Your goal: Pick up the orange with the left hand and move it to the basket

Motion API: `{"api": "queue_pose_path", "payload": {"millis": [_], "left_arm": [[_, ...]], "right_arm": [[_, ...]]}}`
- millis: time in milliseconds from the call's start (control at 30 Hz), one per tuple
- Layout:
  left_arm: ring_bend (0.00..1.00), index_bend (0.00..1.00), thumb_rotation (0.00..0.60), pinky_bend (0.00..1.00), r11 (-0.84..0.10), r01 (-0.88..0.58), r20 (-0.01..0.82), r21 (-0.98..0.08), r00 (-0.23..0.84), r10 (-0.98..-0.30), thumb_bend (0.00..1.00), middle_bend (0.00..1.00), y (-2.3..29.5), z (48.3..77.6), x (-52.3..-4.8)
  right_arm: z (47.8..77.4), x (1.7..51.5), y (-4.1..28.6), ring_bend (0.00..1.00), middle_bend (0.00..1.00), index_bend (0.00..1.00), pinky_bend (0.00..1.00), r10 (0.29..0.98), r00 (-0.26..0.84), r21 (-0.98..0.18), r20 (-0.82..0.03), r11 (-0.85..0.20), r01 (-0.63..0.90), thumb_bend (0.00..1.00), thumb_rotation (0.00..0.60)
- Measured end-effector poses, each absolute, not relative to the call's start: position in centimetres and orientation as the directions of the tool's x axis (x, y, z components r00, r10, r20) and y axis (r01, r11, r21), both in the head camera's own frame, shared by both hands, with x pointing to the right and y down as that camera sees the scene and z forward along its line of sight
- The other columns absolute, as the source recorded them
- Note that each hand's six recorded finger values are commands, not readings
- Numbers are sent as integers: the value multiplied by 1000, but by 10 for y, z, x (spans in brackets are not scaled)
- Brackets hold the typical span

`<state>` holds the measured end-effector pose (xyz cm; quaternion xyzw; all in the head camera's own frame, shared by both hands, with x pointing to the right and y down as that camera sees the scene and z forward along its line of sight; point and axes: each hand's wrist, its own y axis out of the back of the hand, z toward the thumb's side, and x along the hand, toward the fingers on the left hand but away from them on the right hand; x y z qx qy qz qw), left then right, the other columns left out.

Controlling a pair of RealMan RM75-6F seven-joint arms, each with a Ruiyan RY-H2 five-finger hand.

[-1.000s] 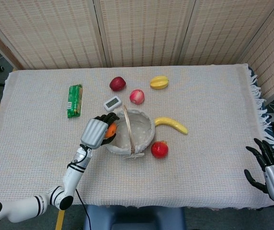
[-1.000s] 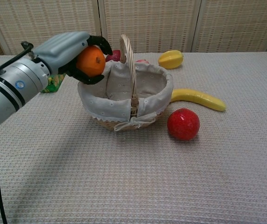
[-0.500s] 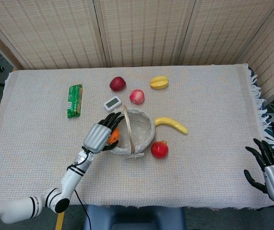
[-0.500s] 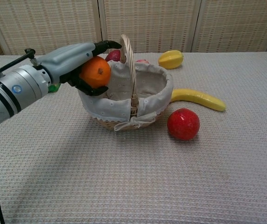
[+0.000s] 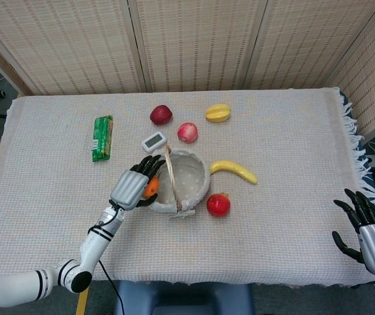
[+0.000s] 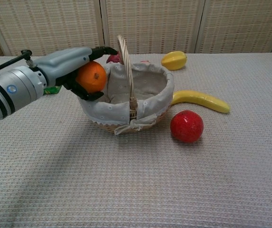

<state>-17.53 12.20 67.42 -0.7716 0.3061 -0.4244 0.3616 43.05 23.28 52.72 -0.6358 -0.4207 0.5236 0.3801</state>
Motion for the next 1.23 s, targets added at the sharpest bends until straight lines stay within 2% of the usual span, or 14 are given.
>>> {"api": "queue_pose_path", "payload": {"millis": [600, 733, 867, 1067, 1233], "left_arm": [[0, 0, 600, 260, -483, -138, 384, -865, 438, -813, 303, 0, 107, 655, -158], [24, 0, 600, 282, -460, -80, 387, -884, 426, -818, 352, 0, 106, 657, -168], [178, 11, 600, 317, -425, 0, 387, -905, 411, -825, 407, 19, 112, 656, -193], [189, 31, 600, 311, -444, 81, 443, -892, 346, -827, 415, 44, 130, 654, -261], [189, 32, 600, 312, -470, 72, 469, -880, 292, -833, 414, 59, 147, 643, -307]], "right_arm": [[523, 433, 234, 0, 34, 172, 166, 937, 88, -927, -338, -348, 143, 261, 600], [524, 433, 233, 0, 34, 172, 166, 936, 87, -925, -341, -351, 144, 261, 600], [524, 433, 233, 0, 34, 172, 166, 934, 90, -923, -347, -357, 145, 261, 600], [524, 433, 233, 0, 34, 172, 166, 934, 96, -923, -345, -356, 143, 261, 600], [529, 429, 235, 0, 34, 172, 166, 927, 107, -919, -360, -372, 129, 261, 600]]}}
